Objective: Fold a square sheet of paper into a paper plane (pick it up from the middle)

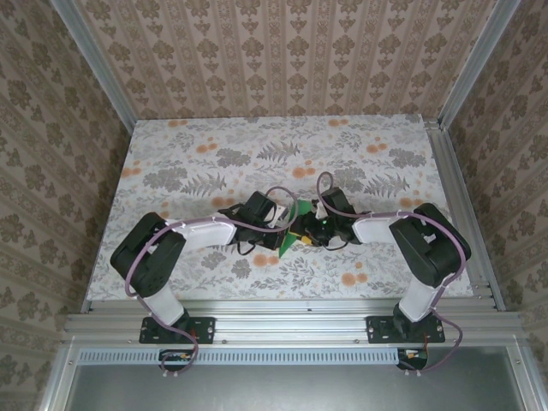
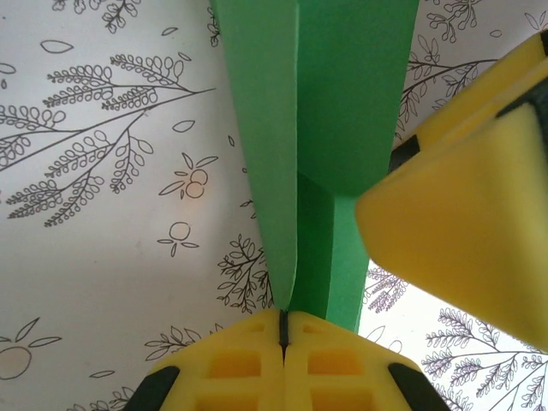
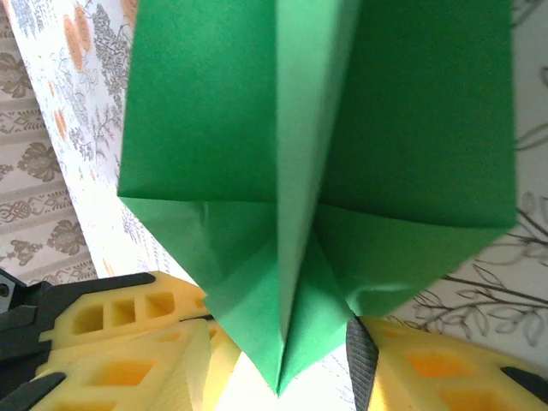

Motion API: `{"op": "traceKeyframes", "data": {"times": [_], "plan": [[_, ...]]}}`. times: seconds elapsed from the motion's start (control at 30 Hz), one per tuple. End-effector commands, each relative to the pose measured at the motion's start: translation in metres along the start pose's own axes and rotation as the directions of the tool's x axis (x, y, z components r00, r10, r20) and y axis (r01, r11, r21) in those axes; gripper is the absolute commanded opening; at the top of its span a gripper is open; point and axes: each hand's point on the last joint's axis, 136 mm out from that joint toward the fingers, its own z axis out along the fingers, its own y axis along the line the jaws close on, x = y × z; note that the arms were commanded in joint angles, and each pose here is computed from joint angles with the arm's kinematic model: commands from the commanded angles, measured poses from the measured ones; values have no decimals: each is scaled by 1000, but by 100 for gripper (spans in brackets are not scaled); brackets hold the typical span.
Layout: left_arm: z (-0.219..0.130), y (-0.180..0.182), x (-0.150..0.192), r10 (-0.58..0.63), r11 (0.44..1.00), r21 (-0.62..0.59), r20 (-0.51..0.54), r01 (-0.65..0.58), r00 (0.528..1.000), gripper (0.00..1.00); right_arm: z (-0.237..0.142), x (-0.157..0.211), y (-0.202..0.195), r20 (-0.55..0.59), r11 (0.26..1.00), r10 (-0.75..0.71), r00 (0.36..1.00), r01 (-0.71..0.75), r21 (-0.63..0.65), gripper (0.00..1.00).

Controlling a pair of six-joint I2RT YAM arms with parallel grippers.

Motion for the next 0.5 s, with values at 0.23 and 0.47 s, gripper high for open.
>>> {"op": "traceKeyframes", "data": {"times": [0.23, 0.47], "plan": [[-9, -4, -5, -50, 997, 61, 34, 48, 998, 2, 13, 1, 14, -21, 999, 2, 1000, -3, -33, 48], [-14, -4, -7, -80, 993, 95, 50, 75, 996, 2, 16, 4, 9, -26, 1000, 3, 1000, -4, -9, 46]]}}
